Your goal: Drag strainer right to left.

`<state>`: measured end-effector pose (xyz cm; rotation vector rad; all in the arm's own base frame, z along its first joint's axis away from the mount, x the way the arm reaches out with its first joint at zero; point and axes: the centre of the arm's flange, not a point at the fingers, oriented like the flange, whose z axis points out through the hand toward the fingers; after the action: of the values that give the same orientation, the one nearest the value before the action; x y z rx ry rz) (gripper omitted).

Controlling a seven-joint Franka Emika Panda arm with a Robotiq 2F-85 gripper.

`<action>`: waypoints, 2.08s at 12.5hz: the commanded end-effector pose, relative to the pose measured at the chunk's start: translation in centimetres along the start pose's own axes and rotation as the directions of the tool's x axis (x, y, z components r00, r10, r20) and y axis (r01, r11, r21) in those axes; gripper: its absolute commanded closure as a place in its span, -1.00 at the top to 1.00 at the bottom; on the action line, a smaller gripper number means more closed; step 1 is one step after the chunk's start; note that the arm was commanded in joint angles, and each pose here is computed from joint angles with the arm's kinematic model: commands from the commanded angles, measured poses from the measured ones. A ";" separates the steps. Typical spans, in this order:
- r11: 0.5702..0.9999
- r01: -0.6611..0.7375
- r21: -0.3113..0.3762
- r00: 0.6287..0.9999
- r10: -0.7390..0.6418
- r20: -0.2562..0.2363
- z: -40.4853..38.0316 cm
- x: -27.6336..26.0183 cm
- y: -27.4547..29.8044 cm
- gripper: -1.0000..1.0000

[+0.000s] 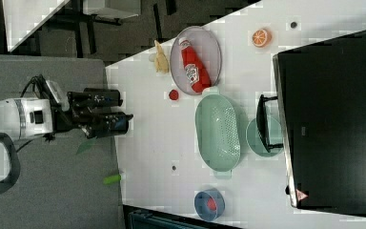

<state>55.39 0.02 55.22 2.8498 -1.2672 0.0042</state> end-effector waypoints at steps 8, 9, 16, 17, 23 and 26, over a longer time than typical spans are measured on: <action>0.992 -0.082 -0.095 0.994 0.089 0.063 -1.7 -6.7 12.0 1.00; 0.993 -0.079 -0.092 0.995 0.085 0.060 0.3 -6.5 11.6 1.00; 0.953 -0.304 -0.008 0.953 0.304 -0.009 15.2 -5.2 8.8 1.00; 0.935 -0.356 -0.009 0.935 0.356 -0.008 17.3 -5.2 8.4 1.00; 0.838 -0.542 -0.055 0.840 0.543 0.004 29.9 -5.2 6.8 1.00; 0.834 -0.549 -0.054 0.835 0.550 0.008 34.8 -5.3 6.4 1.00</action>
<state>46.85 -0.58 20.97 2.4036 -1.9421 -0.0579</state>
